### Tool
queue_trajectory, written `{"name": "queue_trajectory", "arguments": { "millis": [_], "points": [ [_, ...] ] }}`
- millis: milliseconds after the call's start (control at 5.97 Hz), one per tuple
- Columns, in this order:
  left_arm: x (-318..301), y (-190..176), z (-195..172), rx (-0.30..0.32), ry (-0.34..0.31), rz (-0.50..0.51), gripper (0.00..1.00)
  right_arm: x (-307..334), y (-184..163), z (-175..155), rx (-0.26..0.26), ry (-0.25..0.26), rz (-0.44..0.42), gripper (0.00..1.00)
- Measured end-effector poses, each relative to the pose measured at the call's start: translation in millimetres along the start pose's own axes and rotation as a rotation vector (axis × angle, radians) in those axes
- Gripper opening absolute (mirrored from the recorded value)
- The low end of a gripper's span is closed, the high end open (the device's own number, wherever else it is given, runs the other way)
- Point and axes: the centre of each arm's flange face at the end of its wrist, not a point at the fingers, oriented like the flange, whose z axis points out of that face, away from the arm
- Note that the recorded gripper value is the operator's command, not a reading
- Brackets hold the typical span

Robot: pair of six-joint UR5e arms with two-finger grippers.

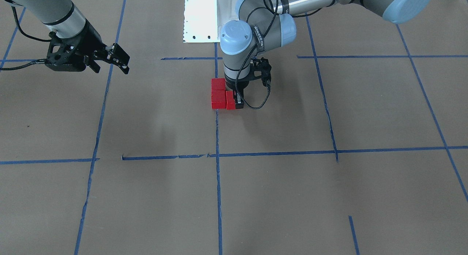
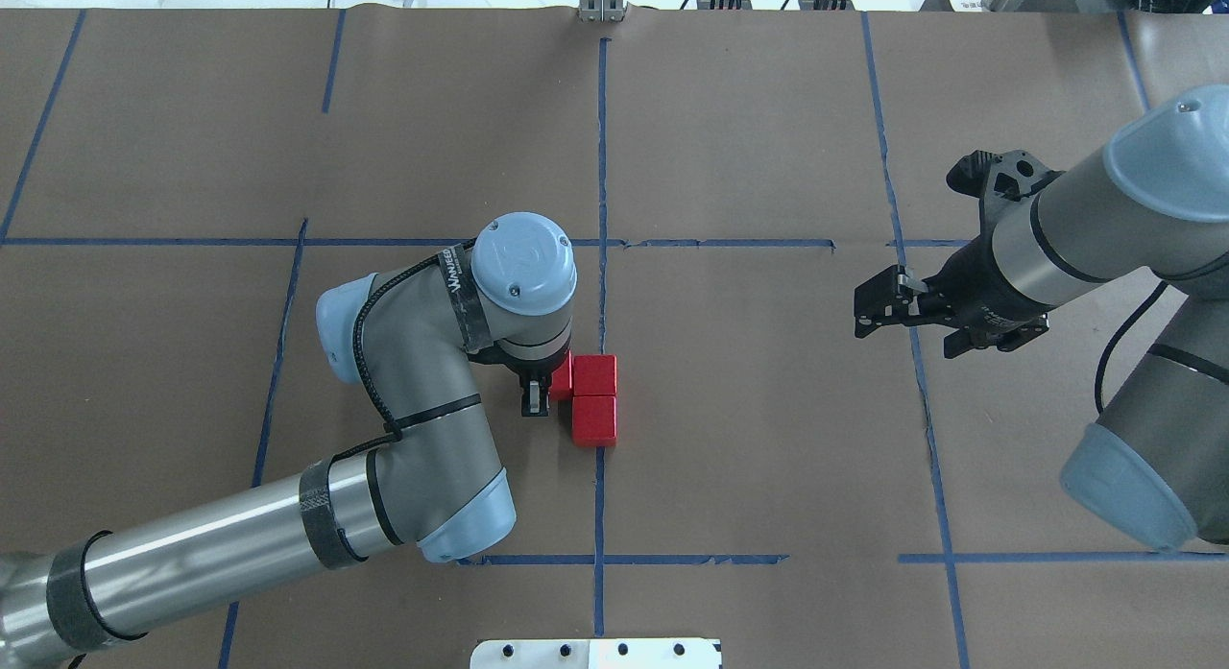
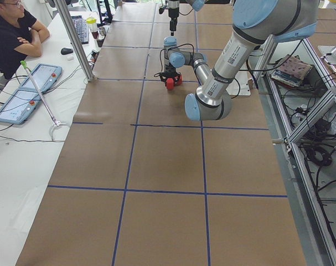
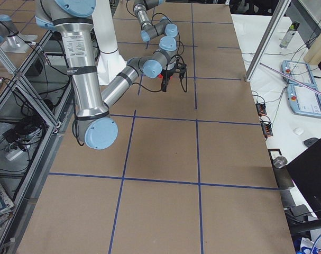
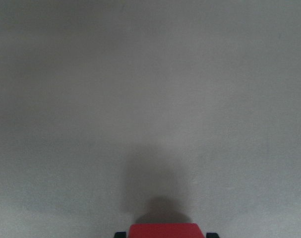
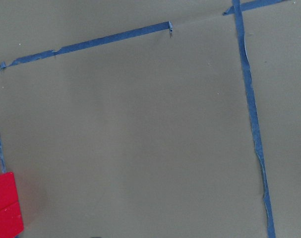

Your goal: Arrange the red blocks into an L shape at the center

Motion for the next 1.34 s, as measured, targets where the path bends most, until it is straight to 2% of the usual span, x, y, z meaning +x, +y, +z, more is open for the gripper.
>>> {"name": "queue_trajectory", "arguments": {
  "millis": [838, 1005, 1341],
  "points": [
    [-4, 1, -10, -0.023, 0.000, 0.030, 1.00, -1, 0, -2, 0.003, -0.004, -0.002, 1.00],
    [-7, -3, -25, -0.044, 0.009, 0.060, 1.00, -1, -1, -3, 0.005, -0.005, -0.002, 1.00],
    [1, -36, -79, -0.081, 0.025, 0.233, 1.00, 4, -10, -11, 0.015, -0.010, 0.015, 1.00]
  ]
}}
